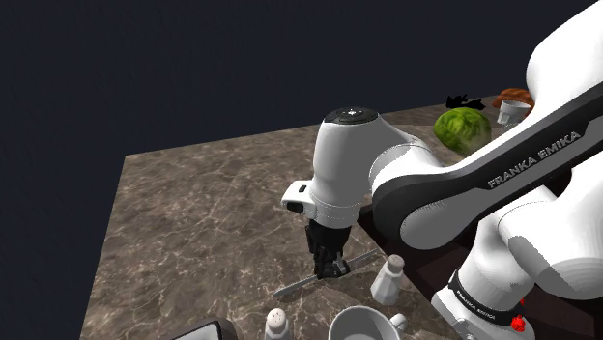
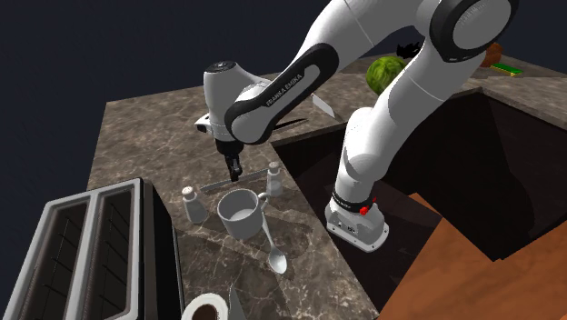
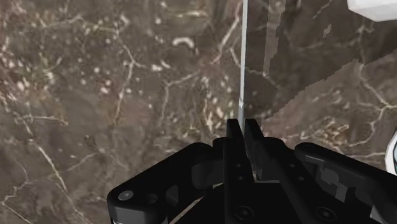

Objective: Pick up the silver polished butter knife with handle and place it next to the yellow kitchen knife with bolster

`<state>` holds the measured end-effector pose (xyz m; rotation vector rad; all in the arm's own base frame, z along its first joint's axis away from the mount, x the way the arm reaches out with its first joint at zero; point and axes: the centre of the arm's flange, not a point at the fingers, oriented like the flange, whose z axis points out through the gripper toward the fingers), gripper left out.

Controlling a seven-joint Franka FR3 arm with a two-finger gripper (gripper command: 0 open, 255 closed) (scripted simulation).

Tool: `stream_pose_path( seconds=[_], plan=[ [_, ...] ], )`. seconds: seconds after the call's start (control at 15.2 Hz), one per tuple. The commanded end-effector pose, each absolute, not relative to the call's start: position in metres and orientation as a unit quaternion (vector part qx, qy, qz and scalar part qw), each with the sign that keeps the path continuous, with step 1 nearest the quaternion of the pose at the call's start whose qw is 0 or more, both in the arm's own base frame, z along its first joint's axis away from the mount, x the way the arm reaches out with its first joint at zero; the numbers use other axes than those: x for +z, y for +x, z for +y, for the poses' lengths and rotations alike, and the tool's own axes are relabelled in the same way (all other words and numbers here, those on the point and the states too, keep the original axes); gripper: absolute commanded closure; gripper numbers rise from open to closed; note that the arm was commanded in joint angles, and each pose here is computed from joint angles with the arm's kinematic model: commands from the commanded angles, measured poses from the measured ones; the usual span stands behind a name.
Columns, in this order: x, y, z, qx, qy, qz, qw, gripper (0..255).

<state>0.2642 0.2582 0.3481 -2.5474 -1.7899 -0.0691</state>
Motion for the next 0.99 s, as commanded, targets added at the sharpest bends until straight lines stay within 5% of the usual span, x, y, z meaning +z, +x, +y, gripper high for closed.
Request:
stream_pose_path(
  seconds=[0.0,0.92],
  plan=[
    [0.348,0.264,0.258,-0.022,-0.818,-0.575,0.014,255],
    [0.417,0.264,0.258,-0.022,-0.818,-0.575,0.014,255]
  ],
)
